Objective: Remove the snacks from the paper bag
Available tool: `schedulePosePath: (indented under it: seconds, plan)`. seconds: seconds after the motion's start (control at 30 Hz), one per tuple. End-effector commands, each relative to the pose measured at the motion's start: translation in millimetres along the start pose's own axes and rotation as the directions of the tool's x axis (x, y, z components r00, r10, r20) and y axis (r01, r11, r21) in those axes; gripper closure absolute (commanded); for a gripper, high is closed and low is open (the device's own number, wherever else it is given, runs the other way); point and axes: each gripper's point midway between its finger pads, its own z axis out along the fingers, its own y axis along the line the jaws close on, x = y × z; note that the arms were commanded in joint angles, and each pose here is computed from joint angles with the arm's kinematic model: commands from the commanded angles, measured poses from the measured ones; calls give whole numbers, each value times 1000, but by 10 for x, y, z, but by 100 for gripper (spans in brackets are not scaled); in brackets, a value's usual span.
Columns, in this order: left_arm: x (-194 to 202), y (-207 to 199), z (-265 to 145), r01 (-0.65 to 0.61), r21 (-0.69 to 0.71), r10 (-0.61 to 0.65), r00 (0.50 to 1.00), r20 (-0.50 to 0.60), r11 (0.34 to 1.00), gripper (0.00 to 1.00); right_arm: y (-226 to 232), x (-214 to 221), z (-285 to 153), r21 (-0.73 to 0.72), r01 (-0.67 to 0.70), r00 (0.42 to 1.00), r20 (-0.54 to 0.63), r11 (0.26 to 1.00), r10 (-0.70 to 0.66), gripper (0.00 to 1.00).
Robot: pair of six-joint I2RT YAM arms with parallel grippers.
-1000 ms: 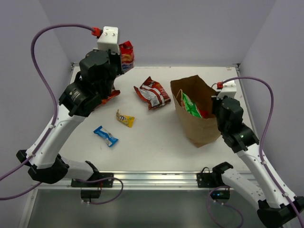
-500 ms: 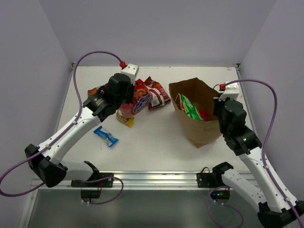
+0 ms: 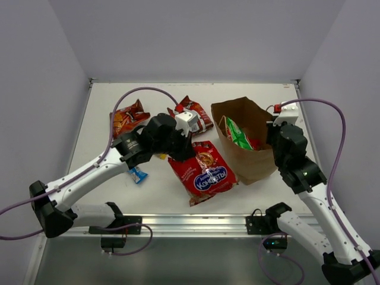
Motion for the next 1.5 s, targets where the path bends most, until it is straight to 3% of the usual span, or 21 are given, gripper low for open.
schedulePosePath:
  seconds: [0.0, 0.07, 0.27, 0.37, 0.4, 0.5, 0.57, 0.7, 0.8, 0.97, 1.17, 1.33, 1.4, 1.47]
  plan:
    - [-39, 279, 358, 23, -38, -22, 999, 31, 999, 100, -11, -282, 3, 3, -66, 994, 92, 998, 65, 100]
    - [219, 543, 640, 6, -103, -9, 999, -31, 995, 100, -5, -282, 0, -3, -61, 994, 95, 998, 61, 100]
    - [463, 1050, 1152, -80, -235, 63, 995, -79, 969, 62, 16, -397, -37, -35, -39, 989, 142, 999, 44, 100]
    - [354, 1154, 1168, -94, -299, 75, 994, -74, 950, 35, 22, -469, -34, -40, -10, 987, 161, 999, 17, 100]
    - [272, 1153, 1131, -92, -315, 76, 995, -64, 945, 20, 13, -497, -31, -37, -4, 986, 168, 999, 10, 100]
    - [7, 1221, 910, -66, -413, 72, 997, -1, 908, 6, -2, -629, -17, -25, 20, 978, 209, 999, -14, 100]
    - [-208, 1276, 685, -29, -487, 69, 996, 65, 873, 1, -56, -739, 6, 10, 35, 970, 239, 999, -37, 100]
    - [-565, 1242, 241, 33, -554, 74, 983, 170, 832, 0, -129, -926, 63, 76, 59, 954, 288, 995, -78, 100]
    - [-838, 1121, -56, 69, -543, 91, 961, 261, 837, 0, -171, -1034, 97, 118, 61, 939, 330, 991, -97, 100]
    - [-1158, 622, -300, -5, -365, 145, 923, 357, 931, 0, -218, -1147, 65, 141, 17, 912, 404, 990, -74, 100]
    - [-1152, -99, -96, -214, -171, 262, 902, 343, 962, 6, -100, -945, 128, 98, 28, 913, 403, 995, -65, 100]
    - [-950, -578, 264, -438, -90, 444, 846, 294, 894, 9, 34, -638, 207, 50, 78, 926, 366, 996, -91, 100]
    - [-982, -678, 359, -454, -85, 456, 833, 313, 887, 10, 79, -540, 235, 34, 82, 932, 351, 996, -89, 100]
    - [-1021, -690, 513, -386, -107, 400, 864, 306, 916, 11, 85, -497, 239, 31, 80, 936, 341, 996, -85, 100]
